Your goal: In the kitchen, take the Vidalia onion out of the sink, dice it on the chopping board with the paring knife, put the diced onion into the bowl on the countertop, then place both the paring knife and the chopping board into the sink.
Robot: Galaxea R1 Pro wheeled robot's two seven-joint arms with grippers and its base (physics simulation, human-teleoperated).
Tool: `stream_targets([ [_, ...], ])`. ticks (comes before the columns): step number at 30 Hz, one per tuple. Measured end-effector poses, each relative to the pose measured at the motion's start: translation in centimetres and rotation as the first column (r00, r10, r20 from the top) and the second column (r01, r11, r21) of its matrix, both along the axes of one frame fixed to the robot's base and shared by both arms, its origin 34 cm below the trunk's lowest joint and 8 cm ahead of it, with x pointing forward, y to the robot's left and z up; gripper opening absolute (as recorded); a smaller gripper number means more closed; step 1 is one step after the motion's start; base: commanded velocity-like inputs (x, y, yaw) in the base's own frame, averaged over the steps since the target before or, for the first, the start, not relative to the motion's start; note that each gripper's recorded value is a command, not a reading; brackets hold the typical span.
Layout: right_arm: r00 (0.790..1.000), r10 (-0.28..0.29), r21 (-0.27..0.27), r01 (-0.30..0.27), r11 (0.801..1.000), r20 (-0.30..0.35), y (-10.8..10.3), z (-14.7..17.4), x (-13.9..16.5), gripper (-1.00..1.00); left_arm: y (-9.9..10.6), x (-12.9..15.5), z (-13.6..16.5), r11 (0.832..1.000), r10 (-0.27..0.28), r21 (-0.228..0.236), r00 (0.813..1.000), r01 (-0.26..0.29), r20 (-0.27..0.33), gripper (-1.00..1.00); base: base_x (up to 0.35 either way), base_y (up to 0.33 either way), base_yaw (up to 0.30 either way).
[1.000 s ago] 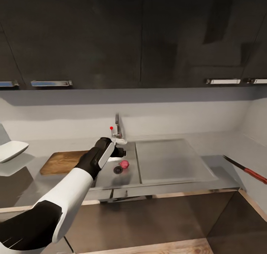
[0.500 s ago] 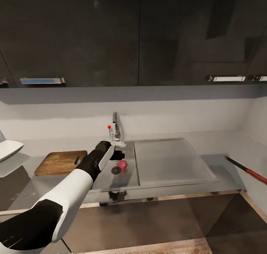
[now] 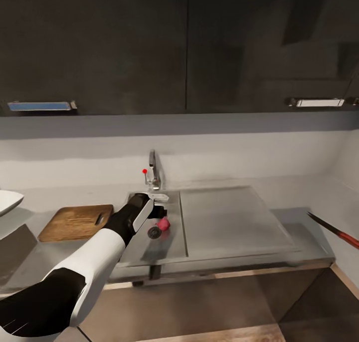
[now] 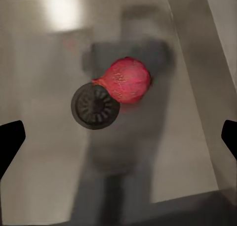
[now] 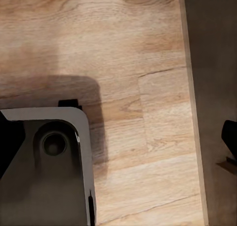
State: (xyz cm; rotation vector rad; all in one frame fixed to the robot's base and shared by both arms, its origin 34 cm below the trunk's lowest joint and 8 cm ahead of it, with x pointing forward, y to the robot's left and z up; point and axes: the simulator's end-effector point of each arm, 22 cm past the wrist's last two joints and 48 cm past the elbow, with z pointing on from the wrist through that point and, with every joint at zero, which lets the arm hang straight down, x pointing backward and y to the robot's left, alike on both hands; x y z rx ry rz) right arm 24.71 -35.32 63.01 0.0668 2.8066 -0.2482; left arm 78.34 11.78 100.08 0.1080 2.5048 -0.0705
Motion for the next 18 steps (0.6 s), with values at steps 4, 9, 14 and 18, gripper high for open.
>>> stream_targets([
  [4, 1.000, 0.000, 0.000, 0.000, 1.000, -0.007, 0.0, -0.1, -0.2, 1.00, 0.0, 0.0, -0.5, 1.000, 0.000, 0.000, 1.000, 0.000, -0.008, 1.00, 0.271, -0.095, 0.000],
  [9, 1.000, 0.000, 0.001, 0.000, 1.000, -0.016, 0.0, -0.2, -0.5, 1.00, 0.1, -0.2, -1.4, 1.000, 0.001, 0.003, 1.000, -0.001, -0.023, 1.00, 0.105, -0.033, 0.000],
  [14, 1.000, 0.000, 0.001, 0.000, 1.000, -0.024, 0.0, -0.3, -0.8, 1.00, 0.3, -0.5, -2.6, 1.000, 0.004, 0.008, 0.999, -0.004, -0.048, 1.00, 0.013, -0.004, 0.000],
  [18, 1.000, 0.000, 0.002, 0.000, 1.000, -0.030, 0.1, -0.4, -1.1, 1.00, 0.4, -0.7, -3.3, 1.000, 0.005, 0.010, 0.998, -0.005, -0.061, 1.00, 0.001, 0.000, 0.000],
])
